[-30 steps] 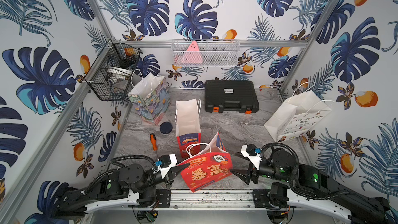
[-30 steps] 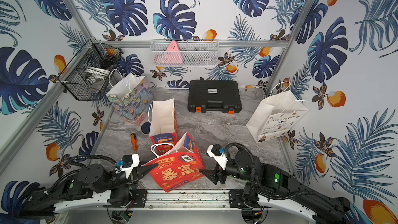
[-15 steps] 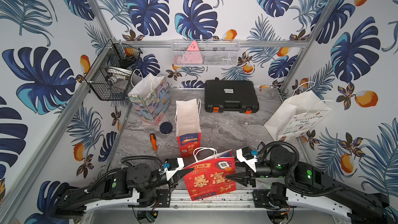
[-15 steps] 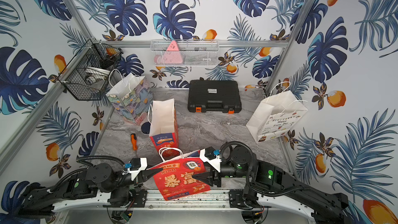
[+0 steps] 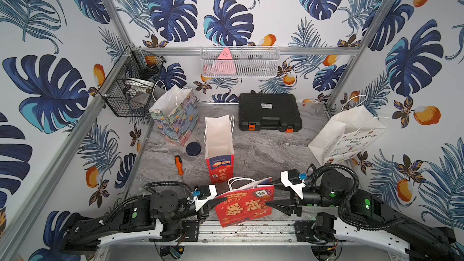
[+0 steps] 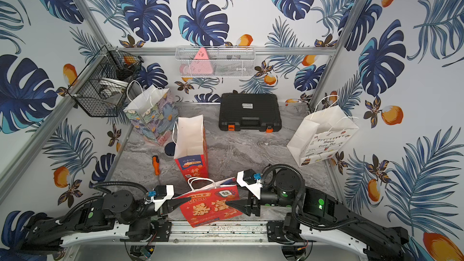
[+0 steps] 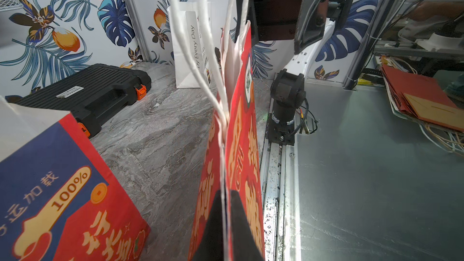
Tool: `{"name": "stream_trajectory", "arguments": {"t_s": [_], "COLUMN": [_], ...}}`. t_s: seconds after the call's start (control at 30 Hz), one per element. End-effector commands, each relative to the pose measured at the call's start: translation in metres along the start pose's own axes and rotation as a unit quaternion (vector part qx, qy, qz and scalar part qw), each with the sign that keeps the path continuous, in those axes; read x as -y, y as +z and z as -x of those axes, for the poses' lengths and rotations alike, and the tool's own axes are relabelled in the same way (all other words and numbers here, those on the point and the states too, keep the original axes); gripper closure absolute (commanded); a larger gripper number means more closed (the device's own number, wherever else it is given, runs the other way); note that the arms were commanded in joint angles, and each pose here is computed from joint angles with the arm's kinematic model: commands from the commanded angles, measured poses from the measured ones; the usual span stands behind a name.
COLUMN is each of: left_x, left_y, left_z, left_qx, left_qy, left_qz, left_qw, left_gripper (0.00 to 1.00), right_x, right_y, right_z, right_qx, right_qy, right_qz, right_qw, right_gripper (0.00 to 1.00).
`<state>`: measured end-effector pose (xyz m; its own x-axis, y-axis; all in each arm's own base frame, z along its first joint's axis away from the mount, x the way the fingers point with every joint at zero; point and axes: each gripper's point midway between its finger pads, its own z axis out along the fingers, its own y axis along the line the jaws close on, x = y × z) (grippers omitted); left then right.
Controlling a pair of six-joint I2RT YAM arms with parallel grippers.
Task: Put away the paper bag
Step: Press the paper bag.
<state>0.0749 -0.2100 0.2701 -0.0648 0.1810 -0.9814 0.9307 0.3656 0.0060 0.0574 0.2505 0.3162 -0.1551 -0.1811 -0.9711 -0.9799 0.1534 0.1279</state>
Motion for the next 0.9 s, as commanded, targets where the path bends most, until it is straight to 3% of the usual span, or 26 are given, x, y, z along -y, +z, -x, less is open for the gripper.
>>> {"name": "stream_trajectory", "arguments": {"t_s": [0.0,0.13,0.2,0.3,0.4,0.57,0.67,0.87], "left_x": [-0.003,-0.006,-0.004,0.002,0.011,0.023,0.027,0.017], "left_y": [-0.004,-0.011,-0.013,-0.013,-0.010,-0.001,0.009,0.016], "left_z": [0.005,0.011,0.013,0.014,0.013,0.014,0.012,0.013], "left_qx": [0.011,0.025,0.028,0.027,0.021,0.027,0.032,0.036], "left_qy": [0.003,-0.002,-0.003,-0.003,-0.002,-0.012,-0.022,-0.015], "left_qz": [0.009,0.012,0.007,-0.010,-0.036,-0.067,-0.074,-0.042], "left_qw": [1.000,1.000,1.000,1.000,0.999,0.997,0.996,0.998], "left_gripper": [1.00,1.00,1.00,1.00,1.00,1.00,1.00,1.00], "right_x": [0.014,0.052,0.053,0.037,0.023,0.017,-0.005,-0.007], "right_y": [-0.012,-0.029,-0.029,-0.019,-0.006,0.008,0.016,0.017], "right_z": [-0.001,-0.021,-0.030,-0.033,-0.027,-0.017,-0.018,-0.027], "right_qx": [-0.001,-0.046,-0.076,-0.094,-0.080,-0.058,-0.051,-0.066], "right_qy": [0.000,-0.002,-0.005,-0.008,-0.018,-0.041,-0.037,-0.011], "right_qz": [-0.051,-0.168,-0.169,-0.119,-0.067,-0.039,0.030,0.036], "right_qw": [0.999,0.985,0.983,0.989,0.994,0.997,0.998,0.997], "right_gripper": [0.29,0.13,0.08,0.00,0.00,0.00,0.02,0.29]}}
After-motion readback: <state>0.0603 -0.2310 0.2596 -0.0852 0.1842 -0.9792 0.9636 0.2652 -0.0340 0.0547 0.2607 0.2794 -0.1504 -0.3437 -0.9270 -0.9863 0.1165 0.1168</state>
